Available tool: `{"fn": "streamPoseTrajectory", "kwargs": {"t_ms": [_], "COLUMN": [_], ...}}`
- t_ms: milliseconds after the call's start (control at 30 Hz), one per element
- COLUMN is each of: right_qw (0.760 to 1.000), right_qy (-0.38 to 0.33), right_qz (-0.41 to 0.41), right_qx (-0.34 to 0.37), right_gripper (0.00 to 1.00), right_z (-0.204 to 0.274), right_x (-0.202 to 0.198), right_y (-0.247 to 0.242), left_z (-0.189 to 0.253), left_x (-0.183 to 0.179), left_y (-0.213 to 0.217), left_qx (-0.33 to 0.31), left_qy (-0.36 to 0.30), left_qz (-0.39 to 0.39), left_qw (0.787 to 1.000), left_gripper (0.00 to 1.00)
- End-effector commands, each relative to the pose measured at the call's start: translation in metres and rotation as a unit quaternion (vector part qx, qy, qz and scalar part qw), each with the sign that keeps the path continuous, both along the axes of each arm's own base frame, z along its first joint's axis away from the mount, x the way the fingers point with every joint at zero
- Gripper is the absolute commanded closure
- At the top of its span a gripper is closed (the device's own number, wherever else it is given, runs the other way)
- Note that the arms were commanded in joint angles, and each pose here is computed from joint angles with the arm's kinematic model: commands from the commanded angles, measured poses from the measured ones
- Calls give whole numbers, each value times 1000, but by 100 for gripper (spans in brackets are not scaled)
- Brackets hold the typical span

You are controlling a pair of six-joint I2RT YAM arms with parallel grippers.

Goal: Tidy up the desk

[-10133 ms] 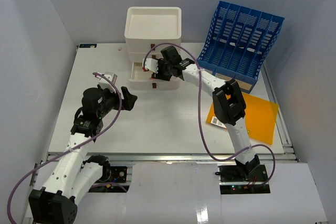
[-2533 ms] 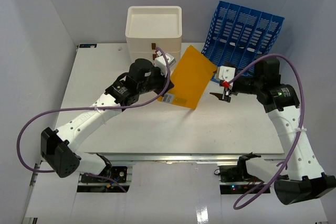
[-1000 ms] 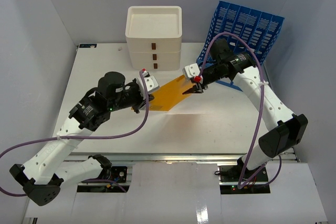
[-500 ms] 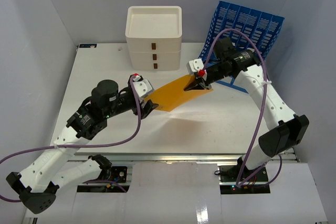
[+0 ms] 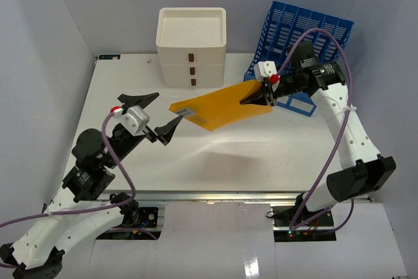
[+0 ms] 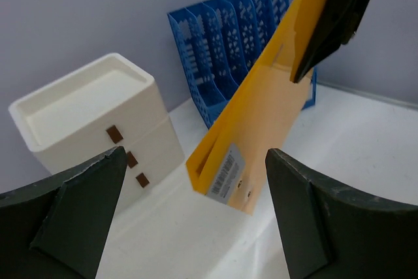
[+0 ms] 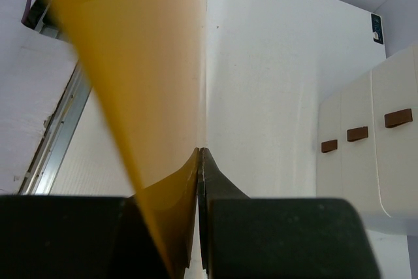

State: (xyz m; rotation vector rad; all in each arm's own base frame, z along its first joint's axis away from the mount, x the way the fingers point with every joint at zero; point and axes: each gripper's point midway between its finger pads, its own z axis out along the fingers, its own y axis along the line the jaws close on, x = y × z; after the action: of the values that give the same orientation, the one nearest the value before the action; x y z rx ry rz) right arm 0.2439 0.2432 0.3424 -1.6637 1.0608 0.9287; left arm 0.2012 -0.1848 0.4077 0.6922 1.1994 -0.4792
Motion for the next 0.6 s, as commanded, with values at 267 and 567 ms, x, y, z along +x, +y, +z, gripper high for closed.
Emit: {"fn": "streamPoseTrajectory", "kwargs": {"t_ms": [267, 567], "right_qw": [995, 986], "right_qy": [-8, 18], "right_qz": [24, 61], "right_qx": [99, 152], "right_gripper": [92, 92], "right_z": [63, 96], "right_x": [-25, -38], "right_y": [-13, -18], "left_z": [-28, -75], "left_x": [0, -2], "left_y": [9, -43], "left_qx": [-124, -119], "left_qy": [3, -7], "left_qz": [13, -100], "left_qw": [992, 988], "left_gripper": [2, 2]}}
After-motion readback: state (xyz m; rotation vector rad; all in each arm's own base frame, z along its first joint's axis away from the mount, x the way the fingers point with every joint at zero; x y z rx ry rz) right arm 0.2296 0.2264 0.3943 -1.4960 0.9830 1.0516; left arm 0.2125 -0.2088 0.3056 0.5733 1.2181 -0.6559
